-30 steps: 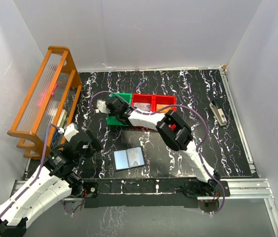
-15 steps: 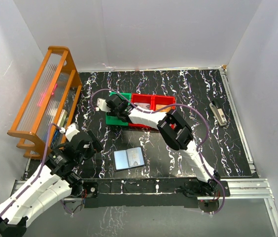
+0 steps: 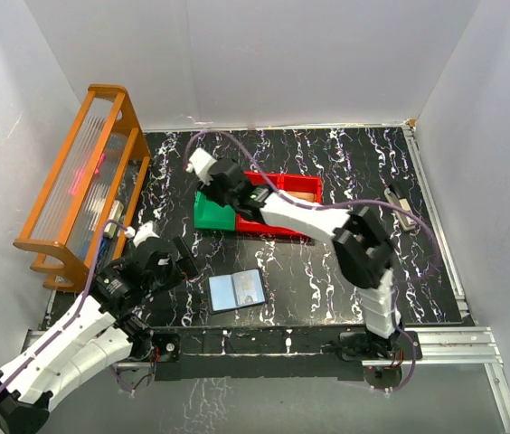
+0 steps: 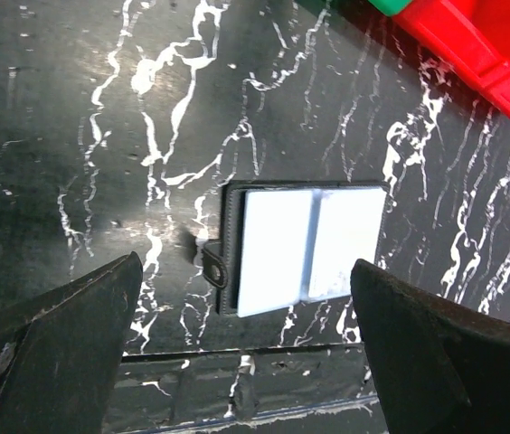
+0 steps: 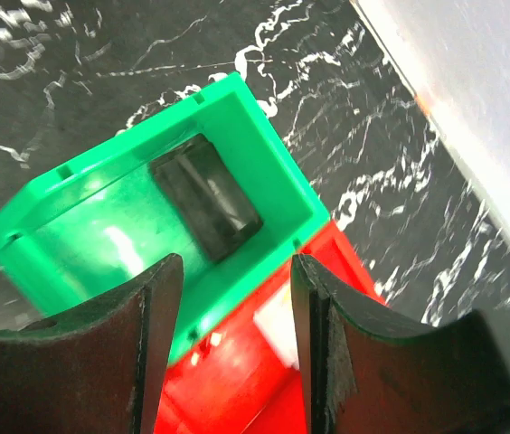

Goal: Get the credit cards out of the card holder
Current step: Place the credit card in the storage box, then remove the credit card from the card holder.

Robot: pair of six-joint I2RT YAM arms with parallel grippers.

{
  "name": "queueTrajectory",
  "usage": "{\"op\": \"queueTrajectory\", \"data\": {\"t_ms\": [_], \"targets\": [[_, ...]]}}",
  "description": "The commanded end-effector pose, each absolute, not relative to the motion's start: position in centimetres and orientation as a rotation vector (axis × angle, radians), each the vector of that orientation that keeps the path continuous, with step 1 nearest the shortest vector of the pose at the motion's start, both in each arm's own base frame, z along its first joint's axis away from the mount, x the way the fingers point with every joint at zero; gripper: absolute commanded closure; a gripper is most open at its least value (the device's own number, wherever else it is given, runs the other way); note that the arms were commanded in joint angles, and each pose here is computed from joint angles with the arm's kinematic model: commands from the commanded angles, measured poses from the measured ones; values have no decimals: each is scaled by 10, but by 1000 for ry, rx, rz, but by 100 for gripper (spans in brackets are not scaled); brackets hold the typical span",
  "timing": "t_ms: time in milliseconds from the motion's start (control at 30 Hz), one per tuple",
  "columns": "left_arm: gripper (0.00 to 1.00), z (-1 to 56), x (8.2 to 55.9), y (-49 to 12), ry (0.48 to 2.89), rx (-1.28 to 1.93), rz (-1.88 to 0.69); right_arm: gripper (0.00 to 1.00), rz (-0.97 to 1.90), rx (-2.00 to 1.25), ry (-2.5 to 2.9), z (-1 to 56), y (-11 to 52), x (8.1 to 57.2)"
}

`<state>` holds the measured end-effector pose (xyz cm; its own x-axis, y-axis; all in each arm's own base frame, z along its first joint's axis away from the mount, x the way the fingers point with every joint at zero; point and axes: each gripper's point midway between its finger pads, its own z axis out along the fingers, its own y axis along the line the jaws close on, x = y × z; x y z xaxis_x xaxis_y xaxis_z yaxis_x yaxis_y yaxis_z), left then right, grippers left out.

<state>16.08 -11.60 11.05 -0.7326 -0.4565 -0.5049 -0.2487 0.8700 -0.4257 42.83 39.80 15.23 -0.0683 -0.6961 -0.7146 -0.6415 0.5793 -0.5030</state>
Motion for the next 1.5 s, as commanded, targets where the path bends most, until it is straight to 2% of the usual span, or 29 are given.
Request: {"op": "queueTrajectory", "data": {"t_ms": [0,233,433,600,767,900,1100,1267,1467], "targets": [[2,118,161,-140,2432,-420,-585,49,302,-586,1817,224,379,389],[2,116,158,-160,2461,-343,-701,46,603,-164,2043,180,312,302],[3,106,156,-171,2506,-315,-737,44,979,-4,2140,155,305,236],[5,92,150,-177,2594,-288,-733,52,1187,-5,2283,124,315,194],[8,80,140,-187,2648,-243,-804,58,1188,-75,2388,101,321,182],[17,74,134,-193,2678,-231,-851,65,1171,-90,2429,91,328,180],[25,83,136,-196,2662,-228,-875,67,1159,-118,2537,65,336,169],[22,98,142,-193,2584,-229,-881,67,1121,-96,2585,51,336,165],[19,98,136,-205,2608,-147,-965,68,1017,-27,2633,34,324,165]]}}
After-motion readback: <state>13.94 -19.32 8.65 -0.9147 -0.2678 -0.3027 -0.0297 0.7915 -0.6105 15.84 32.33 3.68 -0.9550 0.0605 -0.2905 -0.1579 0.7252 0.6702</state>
